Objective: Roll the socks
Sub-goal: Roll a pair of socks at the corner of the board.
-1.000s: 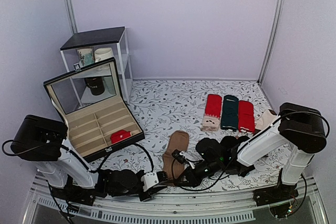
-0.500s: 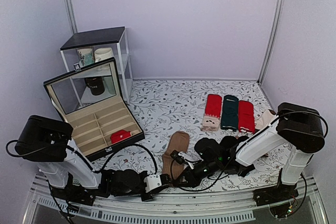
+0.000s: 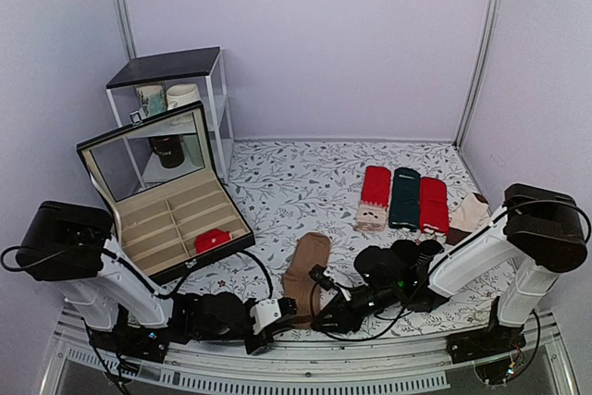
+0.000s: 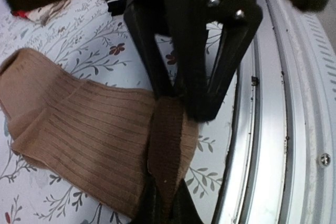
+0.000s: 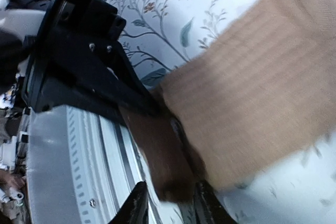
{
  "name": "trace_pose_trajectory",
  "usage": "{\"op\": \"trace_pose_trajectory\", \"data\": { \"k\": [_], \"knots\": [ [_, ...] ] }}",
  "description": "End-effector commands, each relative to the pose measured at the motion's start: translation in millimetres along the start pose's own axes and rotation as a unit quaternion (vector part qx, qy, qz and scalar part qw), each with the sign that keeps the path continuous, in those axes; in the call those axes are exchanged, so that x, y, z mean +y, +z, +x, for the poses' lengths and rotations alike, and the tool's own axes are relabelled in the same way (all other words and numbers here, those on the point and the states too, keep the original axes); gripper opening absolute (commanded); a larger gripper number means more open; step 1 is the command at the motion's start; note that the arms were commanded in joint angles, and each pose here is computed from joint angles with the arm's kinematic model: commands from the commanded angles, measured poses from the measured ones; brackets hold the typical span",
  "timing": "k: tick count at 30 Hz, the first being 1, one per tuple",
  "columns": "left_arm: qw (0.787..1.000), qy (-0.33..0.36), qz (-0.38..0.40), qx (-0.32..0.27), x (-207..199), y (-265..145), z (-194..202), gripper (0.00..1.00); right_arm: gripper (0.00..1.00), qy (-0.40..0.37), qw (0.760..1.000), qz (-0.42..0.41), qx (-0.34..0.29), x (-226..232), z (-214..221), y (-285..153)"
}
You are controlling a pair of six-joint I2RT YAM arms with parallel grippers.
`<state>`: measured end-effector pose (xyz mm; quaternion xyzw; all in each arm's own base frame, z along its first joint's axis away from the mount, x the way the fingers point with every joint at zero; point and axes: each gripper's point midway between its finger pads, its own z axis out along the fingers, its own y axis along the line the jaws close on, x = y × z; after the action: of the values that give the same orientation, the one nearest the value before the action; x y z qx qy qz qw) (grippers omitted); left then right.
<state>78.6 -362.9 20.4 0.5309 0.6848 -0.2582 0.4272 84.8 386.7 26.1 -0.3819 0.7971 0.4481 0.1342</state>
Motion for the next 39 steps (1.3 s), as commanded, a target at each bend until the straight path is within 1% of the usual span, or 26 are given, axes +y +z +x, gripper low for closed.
{"op": "trace_pose_trajectory", "data": {
  "k": [1,2,4,5,6,8,10,12,16,18,28,34,39],
  "knots": [
    [0.993,-0.066,0.025,0.1,2,-9,40,0.0,0.33,-0.054,0.994,0.072,-0.069,-13,-13,-31],
    [0.99,-0.079,0.032,0.109,2,-9,43,0.0,0.34,-0.089,0.989,0.075,-0.096,-8,-21,-39],
    [0.985,-0.107,0.051,0.128,-2,-8,49,0.0,0.4,-0.154,0.973,0.089,-0.147,3,-32,-52],
    [0.982,-0.114,0.055,0.141,-2,-7,55,0.0,0.43,-0.202,0.962,0.098,-0.158,10,-33,-55],
    [0.979,-0.118,0.059,0.154,-4,-6,59,0.0,0.44,-0.232,0.953,0.11,-0.162,14,-33,-55],
    [0.974,-0.124,0.067,0.175,-9,-2,68,0.0,0.44,-0.301,0.934,0.124,-0.149,26,-27,-45],
    [0.969,-0.129,0.082,0.196,-15,1,80,0.0,0.45,-0.373,0.906,0.145,-0.133,35,-25,-33],
    [0.965,-0.131,0.089,0.21,-19,4,87,0.0,0.45,-0.415,0.888,0.169,-0.098,34,-18,-18],
    [0.961,-0.137,0.092,0.22,-20,5,94,0.0,0.45,-0.45,0.866,0.214,-0.052,19,-7,0],
    [0.961,-0.139,0.09,0.22,-19,5,95,0.0,0.45,-0.453,0.863,0.222,-0.045,14,-4,0],
    [0.959,-0.147,0.091,0.225,-18,5,99,0.0,0.44,-0.433,0.871,0.232,-0.024,-2,18,-15],
    [0.959,-0.146,0.094,0.222,-18,5,97,0.0,0.44,-0.437,0.867,0.24,-0.017,-12,16,-17],
    [0.96,-0.147,0.092,0.221,-17,4,97,0.0,0.41,-0.426,0.874,0.234,-0.003,-19,21,-18]
  ]
}}
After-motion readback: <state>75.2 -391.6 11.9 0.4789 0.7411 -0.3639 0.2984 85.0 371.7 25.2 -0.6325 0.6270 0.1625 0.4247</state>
